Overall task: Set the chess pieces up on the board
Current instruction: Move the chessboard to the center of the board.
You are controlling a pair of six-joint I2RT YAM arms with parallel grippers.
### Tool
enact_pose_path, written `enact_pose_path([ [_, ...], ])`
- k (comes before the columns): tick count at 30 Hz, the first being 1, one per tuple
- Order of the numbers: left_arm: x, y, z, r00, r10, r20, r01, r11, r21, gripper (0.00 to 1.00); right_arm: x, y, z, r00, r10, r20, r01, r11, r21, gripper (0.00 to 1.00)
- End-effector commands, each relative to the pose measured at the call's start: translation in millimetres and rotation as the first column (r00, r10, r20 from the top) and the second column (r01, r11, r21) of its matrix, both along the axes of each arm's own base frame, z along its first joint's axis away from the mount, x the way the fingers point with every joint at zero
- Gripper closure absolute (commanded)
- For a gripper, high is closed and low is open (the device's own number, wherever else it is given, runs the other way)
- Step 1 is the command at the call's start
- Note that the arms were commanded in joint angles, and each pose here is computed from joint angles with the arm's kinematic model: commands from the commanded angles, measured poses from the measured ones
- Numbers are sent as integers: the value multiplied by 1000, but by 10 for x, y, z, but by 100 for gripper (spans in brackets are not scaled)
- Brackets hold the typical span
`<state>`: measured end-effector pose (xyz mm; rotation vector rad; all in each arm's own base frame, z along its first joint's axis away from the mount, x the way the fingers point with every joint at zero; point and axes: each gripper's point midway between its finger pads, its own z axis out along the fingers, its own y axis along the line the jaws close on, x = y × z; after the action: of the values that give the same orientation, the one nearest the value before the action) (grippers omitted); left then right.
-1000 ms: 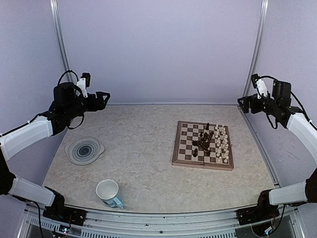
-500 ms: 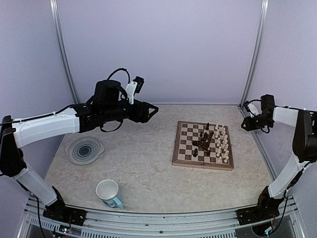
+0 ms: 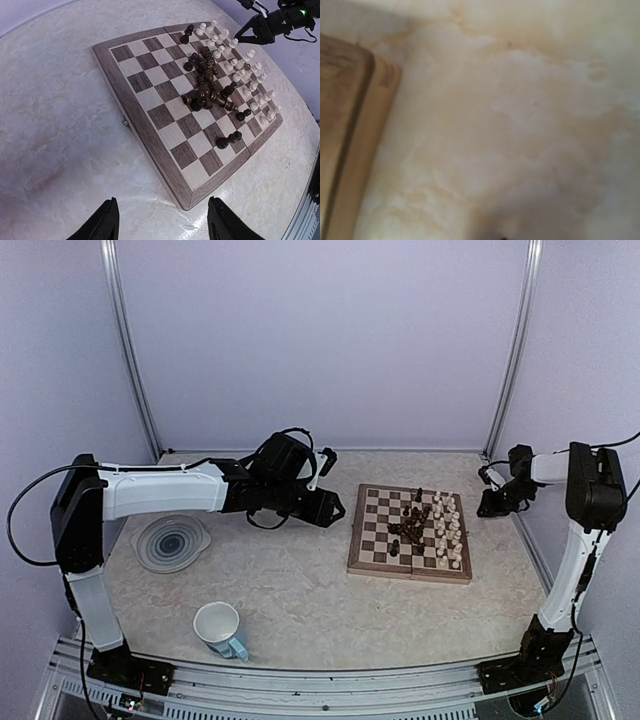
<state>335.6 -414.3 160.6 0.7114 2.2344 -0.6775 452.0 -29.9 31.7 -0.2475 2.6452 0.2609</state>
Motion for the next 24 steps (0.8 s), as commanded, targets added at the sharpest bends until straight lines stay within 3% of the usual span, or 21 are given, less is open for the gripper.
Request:
enact_pose_path([
  [1, -6, -29, 42, 1000, 7, -12, -7, 1000, 8, 38, 18, 179, -123, 998, 58, -36, -58, 998, 19, 82],
  [16, 111, 350, -66, 996, 83, -24, -83, 996, 30, 30, 227, 967, -287, 954, 300, -22, -298, 952, 65, 83],
  [24, 311, 649, 0, 982, 174, -71, -179, 982, -63, 30, 318, 1695, -276, 863, 505, 15, -504, 859, 88, 83],
])
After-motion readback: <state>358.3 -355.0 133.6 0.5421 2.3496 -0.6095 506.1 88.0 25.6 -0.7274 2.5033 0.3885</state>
